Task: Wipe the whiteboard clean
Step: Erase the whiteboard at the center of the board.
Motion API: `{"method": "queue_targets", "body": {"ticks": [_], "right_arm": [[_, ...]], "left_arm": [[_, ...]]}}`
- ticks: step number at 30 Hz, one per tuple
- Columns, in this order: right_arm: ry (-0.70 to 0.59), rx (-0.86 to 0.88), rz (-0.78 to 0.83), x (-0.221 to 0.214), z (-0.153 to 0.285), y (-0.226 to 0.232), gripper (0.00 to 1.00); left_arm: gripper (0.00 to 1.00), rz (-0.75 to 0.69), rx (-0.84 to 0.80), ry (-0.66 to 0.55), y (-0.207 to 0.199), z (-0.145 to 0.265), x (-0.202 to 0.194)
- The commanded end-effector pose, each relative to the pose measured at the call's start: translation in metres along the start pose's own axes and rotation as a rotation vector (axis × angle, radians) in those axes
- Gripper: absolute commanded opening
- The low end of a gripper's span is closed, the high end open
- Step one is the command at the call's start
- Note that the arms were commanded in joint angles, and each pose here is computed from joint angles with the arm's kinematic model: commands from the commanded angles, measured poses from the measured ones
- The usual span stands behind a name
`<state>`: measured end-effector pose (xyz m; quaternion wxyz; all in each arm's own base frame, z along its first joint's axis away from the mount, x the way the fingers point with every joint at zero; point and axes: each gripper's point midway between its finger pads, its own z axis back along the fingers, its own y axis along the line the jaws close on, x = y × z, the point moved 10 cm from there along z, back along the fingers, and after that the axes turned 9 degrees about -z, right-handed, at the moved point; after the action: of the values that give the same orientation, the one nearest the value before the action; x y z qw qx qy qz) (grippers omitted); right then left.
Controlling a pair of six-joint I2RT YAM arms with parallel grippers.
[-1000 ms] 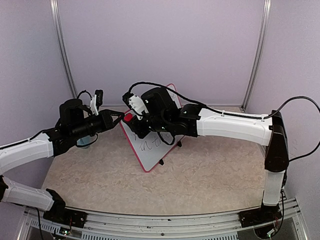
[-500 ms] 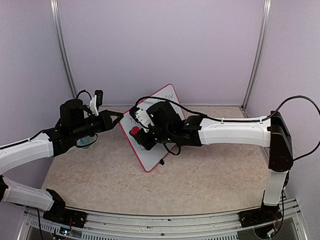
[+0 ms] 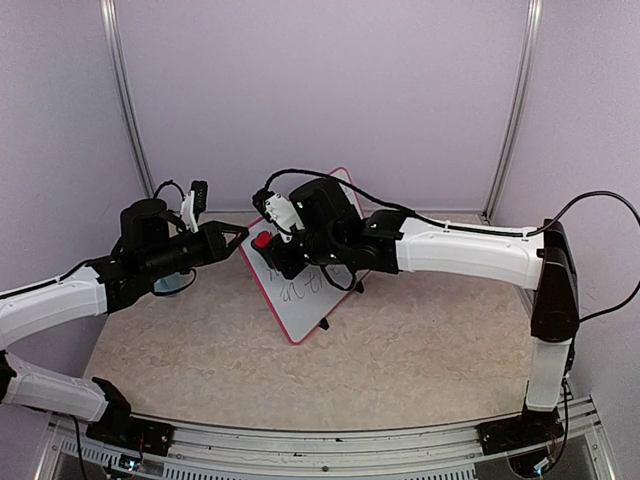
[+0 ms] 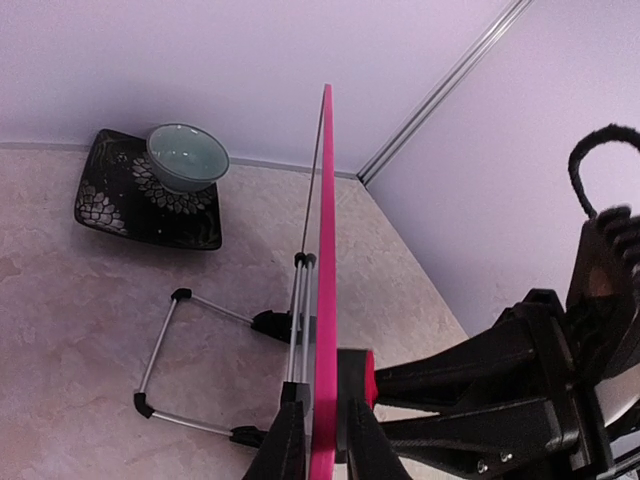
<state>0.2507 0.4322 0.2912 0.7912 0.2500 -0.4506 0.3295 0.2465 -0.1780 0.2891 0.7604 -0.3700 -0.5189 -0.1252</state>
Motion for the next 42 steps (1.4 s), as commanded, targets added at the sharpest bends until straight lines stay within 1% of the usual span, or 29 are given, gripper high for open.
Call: {"method": "queue_targets", "body": {"ticks": [1, 3, 5, 8, 17, 22, 26, 31, 37, 42], "right_arm": [[-0.032, -0.014, 0.008, 0.015, -0.006, -0.007, 0.01], [-0.031, -0.015, 0.008, 0.015, -0.007, -0.009, 0.0], [-0.022, -0.018, 0.007, 0.013, -0.008, -0.01, 0.0], [-0.006, -0.018, 0.003, 0.005, -0.01, -0.012, 0.0], [0.051, 0.0, -0.02, -0.023, -0.008, -0.015, 0.0], [0.058, 0.006, -0.024, -0.031, -0.003, -0.017, 0.0], [0.042, 0.004, -0.015, -0.025, -0.002, -0.016, 0.0], [-0.007, 0.005, -0.004, 0.001, -0.004, -0.017, 0.0], [-0.027, 0.021, -0.004, 0.022, -0.012, -0.021, 0.0], [0.005, 0.06, -0.014, 0.013, -0.017, -0.02, 0.0]], "left_arm": [[0.16, -0.004, -0.057, -0.01, -0.014, 0.005, 0.008], [0.17, -0.003, -0.044, -0.008, -0.012, 0.005, 0.007], [0.21, -0.002, -0.035, -0.001, -0.011, 0.005, 0.006], [0.21, 0.0, -0.028, 0.005, -0.01, 0.003, 0.003], [0.01, 0.001, -0.026, 0.016, -0.009, -0.001, 0.0], [0.0, -0.003, -0.026, 0.015, -0.009, -0.002, 0.001], [0.0, -0.008, -0.028, 0.013, -0.009, -0.002, 0.001], [0.0, -0.015, -0.037, 0.02, -0.011, -0.001, 0.002], [0.0, -0.027, -0.045, 0.028, -0.013, 0.002, 0.003], [0.0, -0.034, -0.045, 0.035, -0.014, 0.002, 0.003]]}}
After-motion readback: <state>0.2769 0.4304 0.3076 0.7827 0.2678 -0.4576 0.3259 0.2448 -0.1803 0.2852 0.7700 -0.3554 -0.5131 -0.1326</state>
